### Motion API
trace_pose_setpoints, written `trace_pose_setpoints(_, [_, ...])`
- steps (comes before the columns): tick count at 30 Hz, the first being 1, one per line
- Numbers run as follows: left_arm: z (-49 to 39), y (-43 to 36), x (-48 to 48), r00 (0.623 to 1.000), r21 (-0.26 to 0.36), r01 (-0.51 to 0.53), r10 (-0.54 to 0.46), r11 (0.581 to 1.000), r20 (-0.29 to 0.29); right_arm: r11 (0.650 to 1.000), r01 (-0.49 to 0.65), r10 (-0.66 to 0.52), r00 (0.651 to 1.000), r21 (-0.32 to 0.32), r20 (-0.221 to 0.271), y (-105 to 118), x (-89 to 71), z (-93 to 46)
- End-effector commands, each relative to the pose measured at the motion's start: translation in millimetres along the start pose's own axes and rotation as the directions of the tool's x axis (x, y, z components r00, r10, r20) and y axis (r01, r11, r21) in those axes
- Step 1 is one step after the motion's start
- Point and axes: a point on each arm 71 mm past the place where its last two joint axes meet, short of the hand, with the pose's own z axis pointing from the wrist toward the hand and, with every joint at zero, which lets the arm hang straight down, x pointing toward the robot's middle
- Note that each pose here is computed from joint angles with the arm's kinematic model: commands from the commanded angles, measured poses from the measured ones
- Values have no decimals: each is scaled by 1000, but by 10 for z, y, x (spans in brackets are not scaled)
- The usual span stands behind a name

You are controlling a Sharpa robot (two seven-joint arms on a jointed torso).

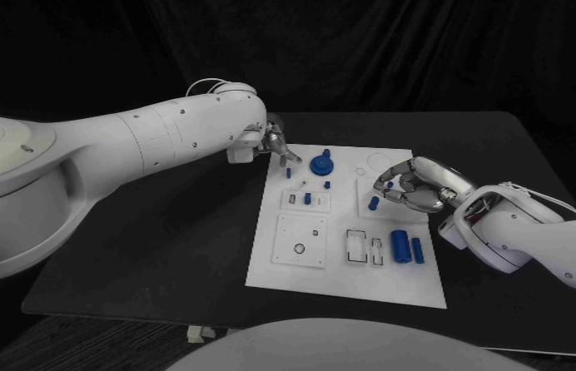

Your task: Assemble the parts on the task board

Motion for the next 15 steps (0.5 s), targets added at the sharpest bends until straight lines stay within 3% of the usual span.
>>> trace_pose_setpoints(1, [15, -17, 47, 999, 3, -6, 6, 1000, -35, 1000, -2, 2, 1000, 0, -8, 3, 15, -1])
trace_pose_setpoints(9, [41, -27, 86, 999, -5, -9, 9, 1000, -46, 1000, -2, 2, 1000, 0, -10, 5, 18, 3])
trace_pose_setpoints(15, [58, 11, 103, 999, -19, -6, 5, 1000, -51, 1000, -2, 2, 1000, 1, -11, 3, 18, 0])
